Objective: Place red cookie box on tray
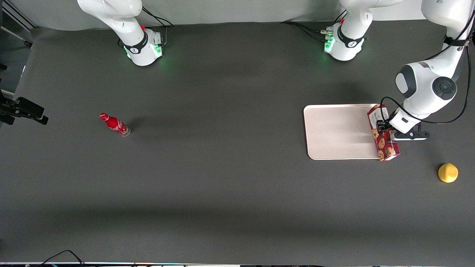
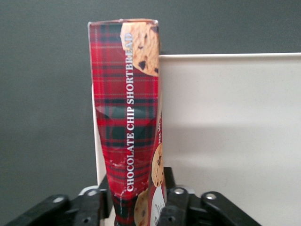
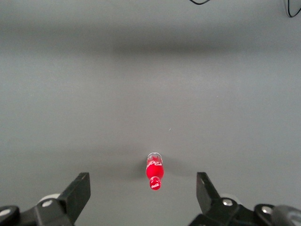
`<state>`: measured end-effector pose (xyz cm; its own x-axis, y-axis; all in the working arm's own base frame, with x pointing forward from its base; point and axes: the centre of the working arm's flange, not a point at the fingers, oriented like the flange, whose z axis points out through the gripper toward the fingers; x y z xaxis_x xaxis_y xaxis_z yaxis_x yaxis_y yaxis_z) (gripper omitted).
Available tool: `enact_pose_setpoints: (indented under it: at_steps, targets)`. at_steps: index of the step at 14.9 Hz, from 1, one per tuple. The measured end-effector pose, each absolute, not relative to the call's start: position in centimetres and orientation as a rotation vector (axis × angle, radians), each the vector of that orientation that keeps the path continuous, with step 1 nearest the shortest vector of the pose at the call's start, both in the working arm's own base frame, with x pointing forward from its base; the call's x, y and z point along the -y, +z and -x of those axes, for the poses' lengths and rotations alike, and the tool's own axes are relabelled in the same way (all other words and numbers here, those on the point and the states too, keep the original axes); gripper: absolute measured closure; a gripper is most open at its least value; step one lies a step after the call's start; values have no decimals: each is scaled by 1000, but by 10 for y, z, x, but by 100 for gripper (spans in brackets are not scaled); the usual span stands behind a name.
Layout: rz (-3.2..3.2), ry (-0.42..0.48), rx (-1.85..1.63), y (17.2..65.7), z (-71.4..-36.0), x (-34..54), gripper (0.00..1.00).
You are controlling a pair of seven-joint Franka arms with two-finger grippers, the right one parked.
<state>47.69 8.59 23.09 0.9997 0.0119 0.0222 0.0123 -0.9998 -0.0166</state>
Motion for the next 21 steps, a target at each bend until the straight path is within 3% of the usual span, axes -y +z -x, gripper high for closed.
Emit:
enact_pose_setpoints:
  at_steps: [3, 5, 8, 13, 21]
  targets:
    - [3120, -77, 19, 244, -487, -87, 24]
    - [3125, -56, 20, 265, -501, -90, 2]
    - [3136, -7, 21, 321, -533, -94, 0]
    - [3158, -27, 20, 429, -578, -81, 0]
    - [3175, -5, -66, 581, -592, -7, 0]
